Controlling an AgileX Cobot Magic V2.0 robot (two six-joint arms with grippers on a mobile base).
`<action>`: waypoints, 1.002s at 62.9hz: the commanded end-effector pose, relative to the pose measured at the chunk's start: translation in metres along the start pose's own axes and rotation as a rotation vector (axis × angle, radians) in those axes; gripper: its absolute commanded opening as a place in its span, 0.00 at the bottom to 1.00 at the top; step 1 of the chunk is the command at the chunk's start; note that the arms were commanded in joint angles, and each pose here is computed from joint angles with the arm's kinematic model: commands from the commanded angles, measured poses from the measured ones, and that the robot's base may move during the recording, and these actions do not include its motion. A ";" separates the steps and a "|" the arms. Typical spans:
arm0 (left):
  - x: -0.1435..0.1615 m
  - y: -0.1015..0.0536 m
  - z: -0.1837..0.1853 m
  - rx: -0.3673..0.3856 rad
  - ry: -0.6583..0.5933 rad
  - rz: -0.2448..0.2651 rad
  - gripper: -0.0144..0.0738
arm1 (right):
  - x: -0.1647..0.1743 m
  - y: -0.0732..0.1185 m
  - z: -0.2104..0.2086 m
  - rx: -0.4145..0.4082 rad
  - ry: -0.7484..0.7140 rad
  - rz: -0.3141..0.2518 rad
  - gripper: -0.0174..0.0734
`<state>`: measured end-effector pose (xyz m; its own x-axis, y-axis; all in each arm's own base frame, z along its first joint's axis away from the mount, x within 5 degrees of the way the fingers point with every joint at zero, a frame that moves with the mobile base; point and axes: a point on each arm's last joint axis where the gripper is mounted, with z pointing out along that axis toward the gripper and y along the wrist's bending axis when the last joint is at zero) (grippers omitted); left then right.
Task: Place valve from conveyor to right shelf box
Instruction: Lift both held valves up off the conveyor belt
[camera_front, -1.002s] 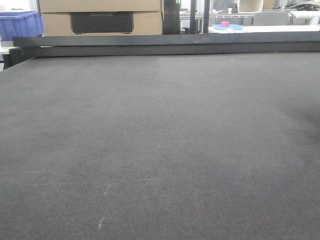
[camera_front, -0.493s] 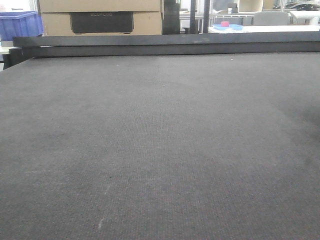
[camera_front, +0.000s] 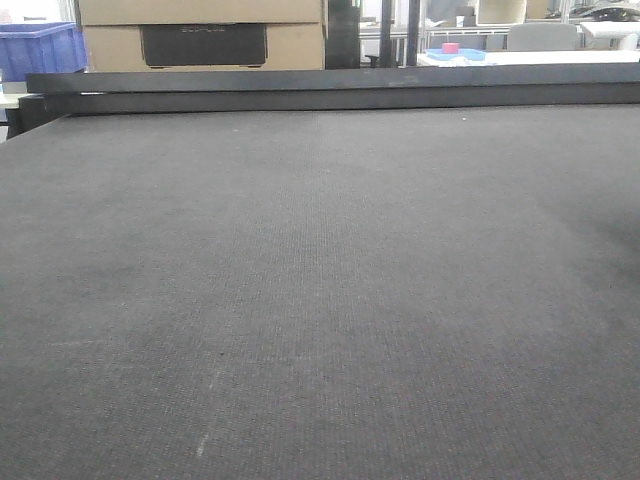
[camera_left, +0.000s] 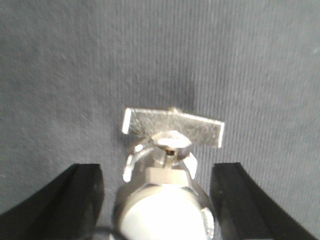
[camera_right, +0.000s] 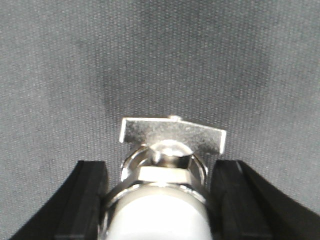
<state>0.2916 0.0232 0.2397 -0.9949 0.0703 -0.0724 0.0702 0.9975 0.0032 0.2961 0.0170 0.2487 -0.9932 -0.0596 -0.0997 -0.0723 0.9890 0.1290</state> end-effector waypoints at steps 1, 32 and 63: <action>0.000 0.001 0.001 0.006 0.016 -0.004 0.52 | -0.002 0.000 -0.001 -0.008 -0.023 0.003 0.01; 0.000 0.000 -0.014 0.005 -0.041 -0.007 0.04 | 0.001 0.002 -0.016 -0.004 -0.092 -0.003 0.01; 0.054 -0.020 -0.140 0.045 -0.678 -0.046 0.04 | 0.033 0.013 -0.116 0.063 -0.640 -0.057 0.01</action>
<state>0.2398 0.0085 0.3522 -0.8178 0.0063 -0.5755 0.0485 0.9971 -0.0580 0.2602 0.0150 0.3395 -0.8266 -0.0322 -0.5619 -0.0982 0.9913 0.0876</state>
